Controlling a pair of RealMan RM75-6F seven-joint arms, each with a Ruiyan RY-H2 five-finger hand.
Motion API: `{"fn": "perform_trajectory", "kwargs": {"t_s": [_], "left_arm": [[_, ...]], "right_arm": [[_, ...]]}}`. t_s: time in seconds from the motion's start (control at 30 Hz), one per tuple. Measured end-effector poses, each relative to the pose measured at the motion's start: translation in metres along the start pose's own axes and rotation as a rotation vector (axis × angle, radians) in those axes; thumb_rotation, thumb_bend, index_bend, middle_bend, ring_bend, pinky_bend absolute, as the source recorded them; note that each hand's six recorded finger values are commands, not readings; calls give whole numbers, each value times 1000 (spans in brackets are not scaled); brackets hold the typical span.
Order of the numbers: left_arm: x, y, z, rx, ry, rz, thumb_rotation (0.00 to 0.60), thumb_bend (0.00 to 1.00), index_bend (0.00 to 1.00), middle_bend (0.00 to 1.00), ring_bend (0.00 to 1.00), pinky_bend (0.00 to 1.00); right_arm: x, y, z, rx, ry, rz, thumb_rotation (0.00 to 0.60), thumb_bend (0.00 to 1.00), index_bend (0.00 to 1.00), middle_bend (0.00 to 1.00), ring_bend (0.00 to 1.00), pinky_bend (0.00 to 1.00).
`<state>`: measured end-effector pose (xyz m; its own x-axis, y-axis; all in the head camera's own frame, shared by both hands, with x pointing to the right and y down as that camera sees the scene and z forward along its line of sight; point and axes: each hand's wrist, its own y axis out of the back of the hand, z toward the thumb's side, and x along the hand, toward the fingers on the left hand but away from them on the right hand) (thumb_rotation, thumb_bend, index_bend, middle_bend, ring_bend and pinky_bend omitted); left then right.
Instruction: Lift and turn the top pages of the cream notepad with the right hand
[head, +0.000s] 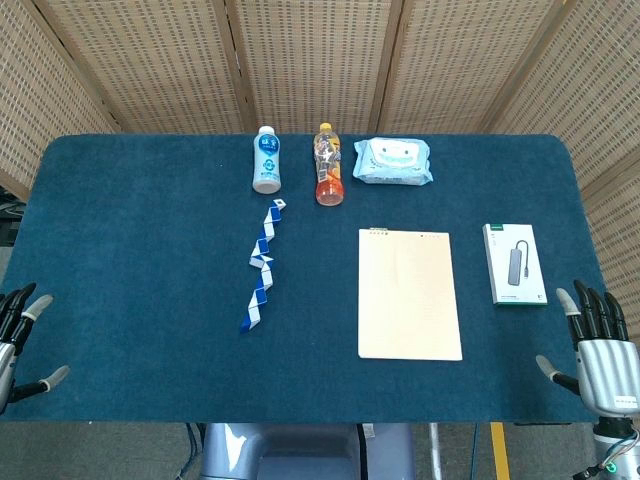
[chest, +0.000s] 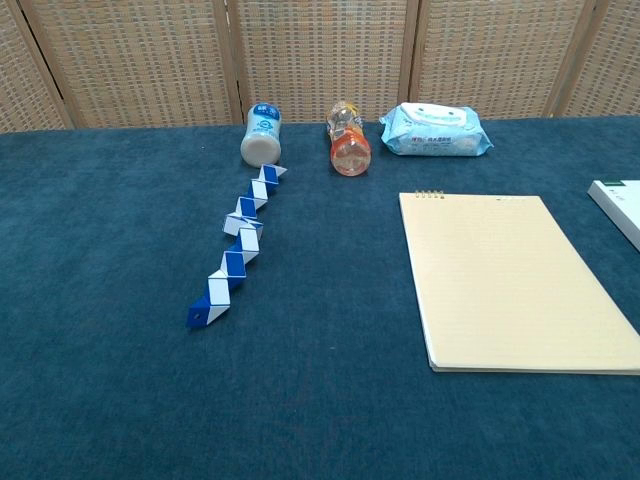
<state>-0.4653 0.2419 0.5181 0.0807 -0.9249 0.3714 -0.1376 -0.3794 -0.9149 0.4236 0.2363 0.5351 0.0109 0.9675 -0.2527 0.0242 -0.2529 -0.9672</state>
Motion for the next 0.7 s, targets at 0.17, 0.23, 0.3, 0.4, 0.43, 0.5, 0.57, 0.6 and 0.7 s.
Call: {"fn": "perform_trajectory", "kwargs": {"t_s": [0.17,0.23,0.3,0.4,0.43,0.5,0.57,0.6,0.7], "left_arm": [[0,0,-1,-4,0,-1,600,0,0,0,0,0],[0,0,-1,-3,-1,-3,600,0,0,0,0,0],[0,0,0,-3,-3,-2,600,0,0,0,0,0],[0,0,1,-1,-8,0,600,0,0,0,0,0],[1,-1,2,1,-11,0,600,0,0,0,0,0],[1,-1,4,4,-21,0,600,0,0,0,0,0],[2,-2,5,6,-24,-3,600,0,0,0,0,0],[2,-3,5,8,-24,-6,600,0,0,0,0,0],[3,-7,6,10,-21,-19,600,0,0,0,0,0]], "right_arm": [[0,0,1,-7,0,1,600,0,0,0,0,0],[0,-1,1,-13,2,7,600,0,0,0,0,0],[0,-2,2,-18,4,15,600,0,0,0,0,0],[1,-7,4,-26,15,40,600,0,0,0,0,0],[1,-9,5,-31,22,51,600,5,0,0,0,0],[1,-14,10,-45,49,80,600,73,0,0,0,0],[0,-18,17,-54,84,98,600,277,5,0,0,0],[-1,-22,22,-61,113,108,600,338,11,0,0,0],[-2,-36,34,-68,186,140,600,405,50,3,0,0]]}}
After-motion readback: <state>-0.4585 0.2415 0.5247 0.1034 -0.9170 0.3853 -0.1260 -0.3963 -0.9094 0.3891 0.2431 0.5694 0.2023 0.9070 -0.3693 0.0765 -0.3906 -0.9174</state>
